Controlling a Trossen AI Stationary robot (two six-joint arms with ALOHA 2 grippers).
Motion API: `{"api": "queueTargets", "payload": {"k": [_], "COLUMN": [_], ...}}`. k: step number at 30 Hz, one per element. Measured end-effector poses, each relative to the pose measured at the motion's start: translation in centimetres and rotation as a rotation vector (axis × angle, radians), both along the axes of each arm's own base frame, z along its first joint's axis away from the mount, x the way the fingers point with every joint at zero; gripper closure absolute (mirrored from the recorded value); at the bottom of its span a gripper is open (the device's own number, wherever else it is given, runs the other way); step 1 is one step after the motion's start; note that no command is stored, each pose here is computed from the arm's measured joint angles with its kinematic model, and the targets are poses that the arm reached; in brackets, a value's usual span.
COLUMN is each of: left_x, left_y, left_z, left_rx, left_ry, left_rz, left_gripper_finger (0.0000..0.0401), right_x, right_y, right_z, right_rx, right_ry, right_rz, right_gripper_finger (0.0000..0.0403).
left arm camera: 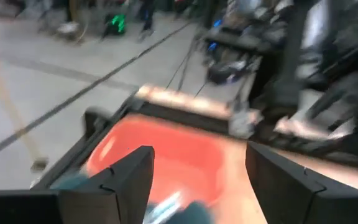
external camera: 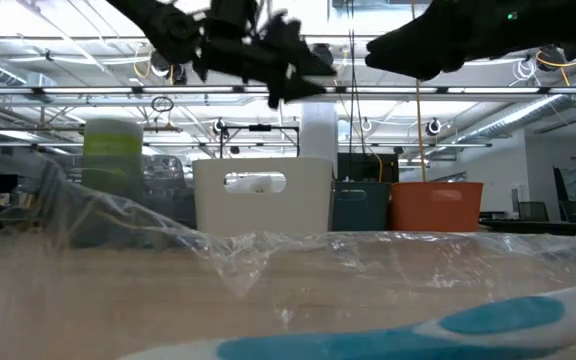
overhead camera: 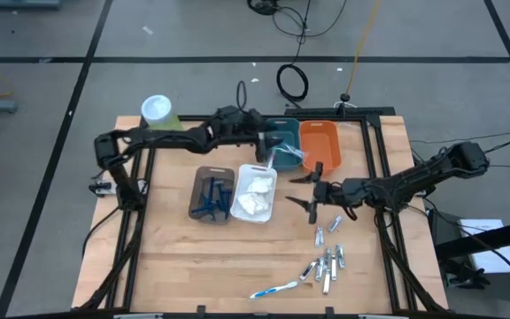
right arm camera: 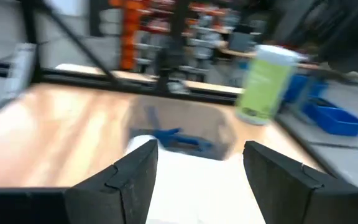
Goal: Pick & Place Travel size toiletries
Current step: Put the blue toothbrush into the green bin
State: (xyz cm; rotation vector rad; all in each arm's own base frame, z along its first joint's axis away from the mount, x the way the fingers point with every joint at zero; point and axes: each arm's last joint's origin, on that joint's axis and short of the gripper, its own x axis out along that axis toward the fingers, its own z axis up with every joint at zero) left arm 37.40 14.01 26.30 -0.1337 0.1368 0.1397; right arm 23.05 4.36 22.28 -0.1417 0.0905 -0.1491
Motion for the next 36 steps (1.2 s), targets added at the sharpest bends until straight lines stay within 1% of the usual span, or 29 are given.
{"api": "queueTargets", "payload": {"k": [3,6,9,12,14,18,21,25,28,31,33,36], "left_x": [-1.2,-2.7,-4.2,-5.2,-5.5,-5.6,-5.5,-5.1,-4.8,-4.6,-4.5,-4.4], "left_y": [-0.6,-0.9,-1.2,-1.4,-1.6,-1.7,-1.9,-3.0,-3.9,-4.6,-5.0,-5.4], "left_z": [2.6,4.6,6.3,7.2,7.4,7.4,7.4,7.4,7.5,7.5,7.5,7.6], "left_rx": [0.011,0.015,0.018,0.023,0.030,0.010,-0.020,-0.049,-0.050,-0.047,-0.043,-0.038], "left_ry": [-0.040,-0.049,-0.052,-0.030,-0.023,-0.020,-0.024,-0.034,-0.038,-0.037,-0.041,-0.048], "left_rz": [-0.015,-0.004,0.019,0.069,0.092,0.094,0.093,0.064,0.043,0.047,0.052,0.059], "left_gripper_finger": [0.0142,0.0140,0.0142,0.0146,0.0148,0.0146,0.0148,0.0150,0.0150,0.0150,0.0151,0.0151], "right_x": [-0.2,-0.2,0.2,1.2,1.8,3.0,3.9,4.6,4.9,5.1,5.1,5.4], "right_y": [1.0,2.3,3.9,6.2,8.0,11.9,14.5,17.2,18.5,19.0,19.2,19.6], "right_z": [-0.1,-0.1,-0.2,-0.3,-0.4,-0.6,-1.1,-2.9,-4.8,-6.9,-8.2,-9.1], "right_rx": [0.019,0.101,0.143,0.180,0.183,0.190,0.209,0.207,0.203,0.219,0.243,0.297], "right_ry": [0.013,0.054,0.211,0.367,0.461,0.597,0.654,0.709,0.748,0.795,0.831,0.847], "right_rz": [0.102,0.198,0.229,0.255,0.277,0.338,0.351,0.367,0.364,0.335,0.314,0.336], "right_gripper_finger": [0.0176,0.0176,0.0176,0.0176,0.0177,0.0177,0.0177,0.0177,0.0177,0.0177,0.0177,0.0177]}}
